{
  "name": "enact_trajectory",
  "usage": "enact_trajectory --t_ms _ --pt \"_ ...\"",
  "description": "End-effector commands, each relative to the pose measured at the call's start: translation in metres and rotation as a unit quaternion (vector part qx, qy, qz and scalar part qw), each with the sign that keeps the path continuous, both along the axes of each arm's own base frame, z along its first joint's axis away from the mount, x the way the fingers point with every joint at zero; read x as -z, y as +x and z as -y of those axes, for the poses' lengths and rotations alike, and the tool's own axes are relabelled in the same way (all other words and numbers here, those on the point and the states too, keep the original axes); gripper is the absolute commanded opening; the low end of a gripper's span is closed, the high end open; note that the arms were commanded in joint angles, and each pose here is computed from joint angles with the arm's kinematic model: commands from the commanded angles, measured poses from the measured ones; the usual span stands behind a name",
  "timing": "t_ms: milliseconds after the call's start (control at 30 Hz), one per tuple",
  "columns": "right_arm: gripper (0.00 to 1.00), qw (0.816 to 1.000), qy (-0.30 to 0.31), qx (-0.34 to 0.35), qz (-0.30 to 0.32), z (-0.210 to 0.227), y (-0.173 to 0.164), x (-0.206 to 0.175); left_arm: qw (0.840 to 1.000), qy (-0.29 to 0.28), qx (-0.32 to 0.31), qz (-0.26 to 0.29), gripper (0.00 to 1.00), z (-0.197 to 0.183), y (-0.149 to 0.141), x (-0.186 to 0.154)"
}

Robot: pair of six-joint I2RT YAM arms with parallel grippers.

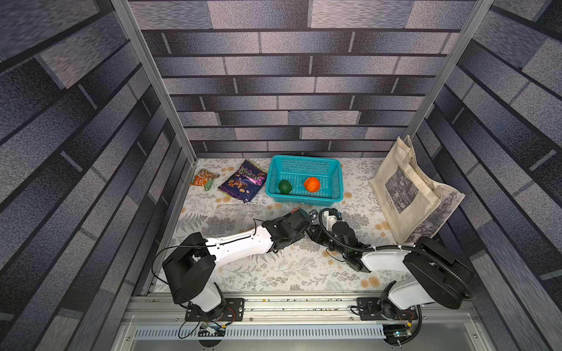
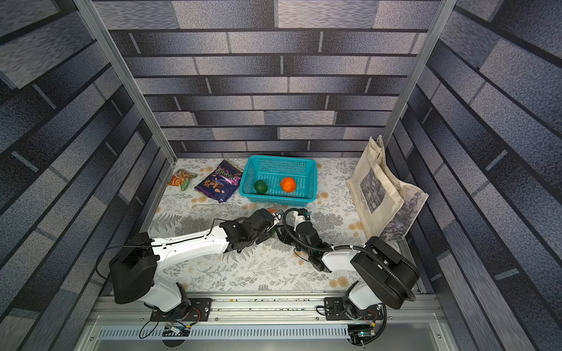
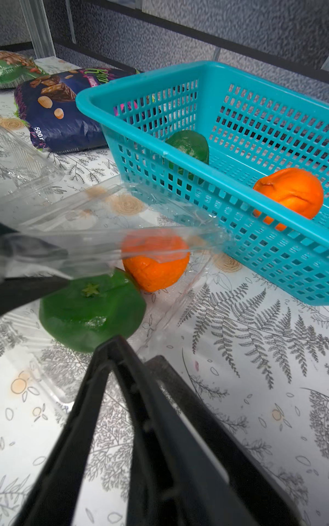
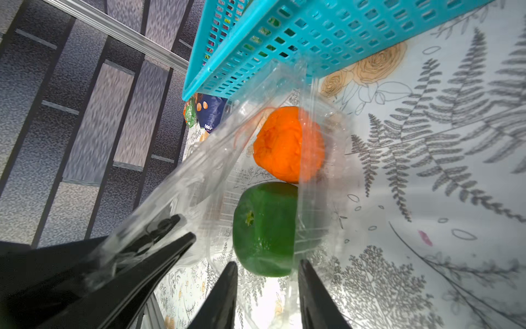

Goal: Take oranges out of containers
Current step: Open the packing box at the center of the board.

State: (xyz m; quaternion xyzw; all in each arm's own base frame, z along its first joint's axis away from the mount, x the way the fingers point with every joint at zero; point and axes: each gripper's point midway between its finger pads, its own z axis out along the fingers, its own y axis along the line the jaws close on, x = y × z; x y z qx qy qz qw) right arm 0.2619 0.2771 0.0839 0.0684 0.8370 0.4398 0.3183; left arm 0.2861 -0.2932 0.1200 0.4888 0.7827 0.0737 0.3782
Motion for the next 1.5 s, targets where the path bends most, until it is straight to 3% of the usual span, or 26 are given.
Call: enact_trajectory --t_ms 0,267,467,533,600,667,933,1267,1467 --pt "0.39 0.999 -0.036 0.007 -0.015 0.008 -0.004 0.018 1.000 -0.015 -0.017 0.012 0.08 0.003 0.004 -0.007" --pt "0.47 0.999 -0.049 0.001 -0.013 -0.006 0.011 0.014 0.999 -0.034 -0.007 0.017 0.07 0.000 -0.004 -0.009" --pt "0.46 0.998 -0.059 0.001 -0.023 -0.013 0.020 0.019 0.998 -0.049 0.015 0.027 0.01 0.005 -0.012 -0.012" --pt "0.39 0.998 -0.062 -0.001 -0.030 -0.015 0.023 0.023 0.998 -0.055 0.019 0.028 0.00 0.006 -0.014 -0.013" --pt "0.16 0.997 -0.063 -0.002 -0.040 -0.018 0.025 0.030 0.997 -0.061 0.022 0.029 0.00 0.006 -0.016 -0.014" --pt "0.00 0.997 -0.060 -0.001 -0.048 -0.021 0.026 0.034 0.997 -0.069 0.024 0.033 0.00 0.005 -0.018 -0.017" --pt "0.00 0.995 -0.067 0.017 -0.067 -0.011 0.021 0.044 0.988 -0.145 -0.015 0.054 0.00 -0.011 -0.008 -0.043" --pt "0.00 0.992 -0.072 0.028 -0.097 0.003 0.008 0.057 0.948 -0.288 -0.111 0.075 0.00 -0.066 0.007 -0.074" --pt "0.00 0.992 -0.068 0.028 -0.097 0.002 0.007 0.058 0.931 -0.330 -0.142 0.071 0.00 -0.088 0.008 -0.073"
